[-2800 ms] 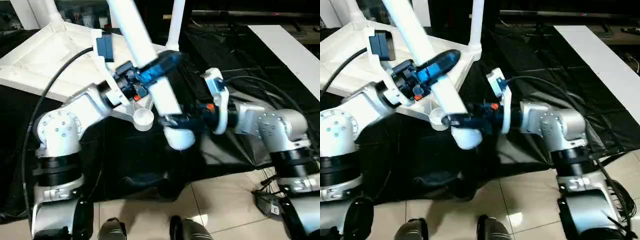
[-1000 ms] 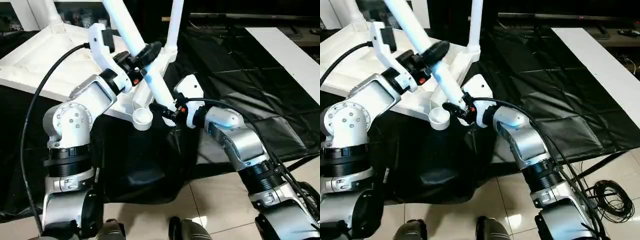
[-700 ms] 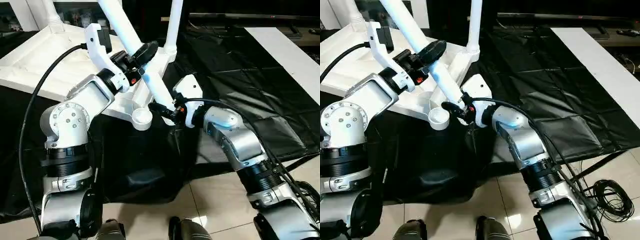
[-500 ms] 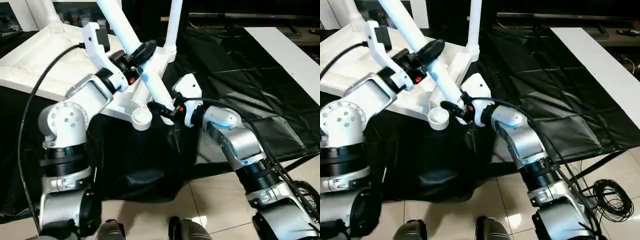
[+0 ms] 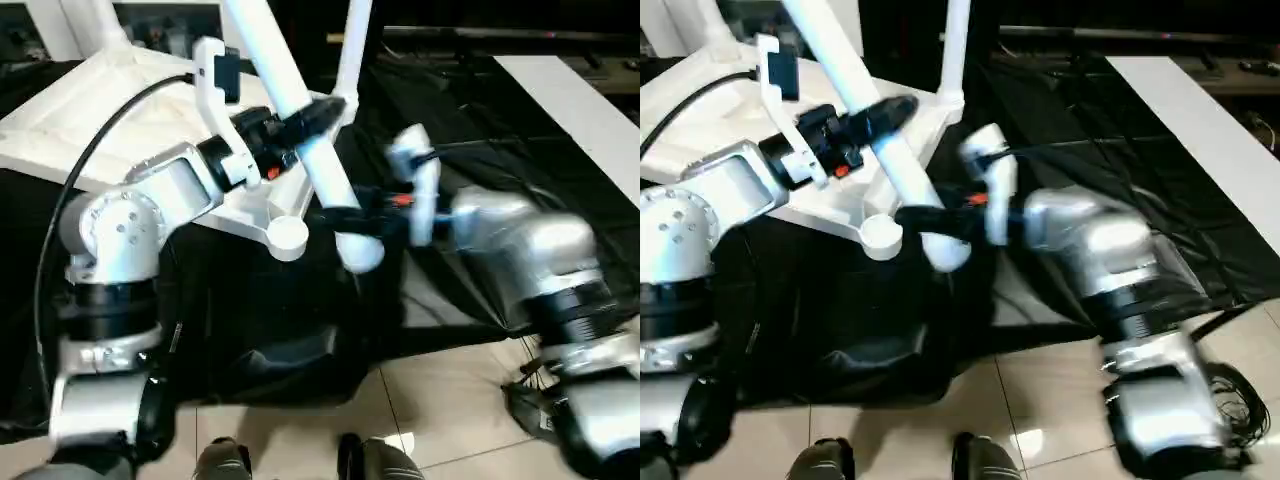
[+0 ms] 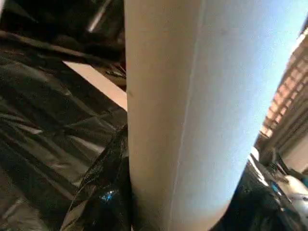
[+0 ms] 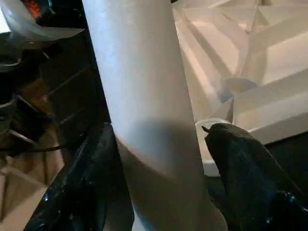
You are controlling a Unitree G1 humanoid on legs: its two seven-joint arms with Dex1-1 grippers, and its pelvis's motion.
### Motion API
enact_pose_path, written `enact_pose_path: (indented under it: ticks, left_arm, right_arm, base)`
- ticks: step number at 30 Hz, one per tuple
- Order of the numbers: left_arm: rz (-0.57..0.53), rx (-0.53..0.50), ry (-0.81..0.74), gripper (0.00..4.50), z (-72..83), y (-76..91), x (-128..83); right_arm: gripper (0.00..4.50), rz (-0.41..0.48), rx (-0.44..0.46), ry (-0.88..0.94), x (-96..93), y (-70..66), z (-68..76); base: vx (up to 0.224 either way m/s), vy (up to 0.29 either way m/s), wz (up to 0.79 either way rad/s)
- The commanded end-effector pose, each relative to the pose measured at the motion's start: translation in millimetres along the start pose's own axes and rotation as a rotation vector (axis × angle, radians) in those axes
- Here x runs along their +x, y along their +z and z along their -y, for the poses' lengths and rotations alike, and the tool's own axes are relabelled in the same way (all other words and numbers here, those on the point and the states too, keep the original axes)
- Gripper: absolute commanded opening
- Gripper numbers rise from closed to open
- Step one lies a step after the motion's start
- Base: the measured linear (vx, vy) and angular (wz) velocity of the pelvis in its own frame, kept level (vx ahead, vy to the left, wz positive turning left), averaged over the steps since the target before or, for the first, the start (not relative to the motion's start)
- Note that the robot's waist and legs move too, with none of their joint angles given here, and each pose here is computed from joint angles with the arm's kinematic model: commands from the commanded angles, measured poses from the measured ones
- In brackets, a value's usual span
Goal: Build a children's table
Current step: Pick table leg
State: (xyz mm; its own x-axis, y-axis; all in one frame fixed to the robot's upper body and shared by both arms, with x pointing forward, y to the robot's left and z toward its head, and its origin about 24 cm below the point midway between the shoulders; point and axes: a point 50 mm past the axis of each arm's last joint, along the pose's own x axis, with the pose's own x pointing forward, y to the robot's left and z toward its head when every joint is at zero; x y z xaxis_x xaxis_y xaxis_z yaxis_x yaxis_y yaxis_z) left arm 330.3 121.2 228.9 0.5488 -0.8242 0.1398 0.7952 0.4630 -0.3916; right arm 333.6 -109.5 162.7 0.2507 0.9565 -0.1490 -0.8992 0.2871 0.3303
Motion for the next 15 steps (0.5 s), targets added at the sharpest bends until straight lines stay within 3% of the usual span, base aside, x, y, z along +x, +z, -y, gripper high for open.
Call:
enact_pose_path:
  ticks: [1,10,15]
  left_arm:
    - [-0.018,0.011,-0.032,1.82,3.5,3.1,2]
    - [-0.051,0.026,-0.093,1.82,7.9,2.7,2]
    - [-0.076,0.141,-0.145,1.82,16.0,2.4,3]
  right_arm:
    - [3.12,0.02,-0.018,0.024,-7.1,13.1,-4.1]
    - [3.12,-0.022,-0.049,0.032,-6.6,14.1,-5.5]
    - [3.12,-0.065,-0.145,0.052,-4.0,8.5,-6.7]
  base:
    - [0.0,0.0,0.0]
    - [0.0,0.0,0.0]
    - [0.0,0.0,0.0]
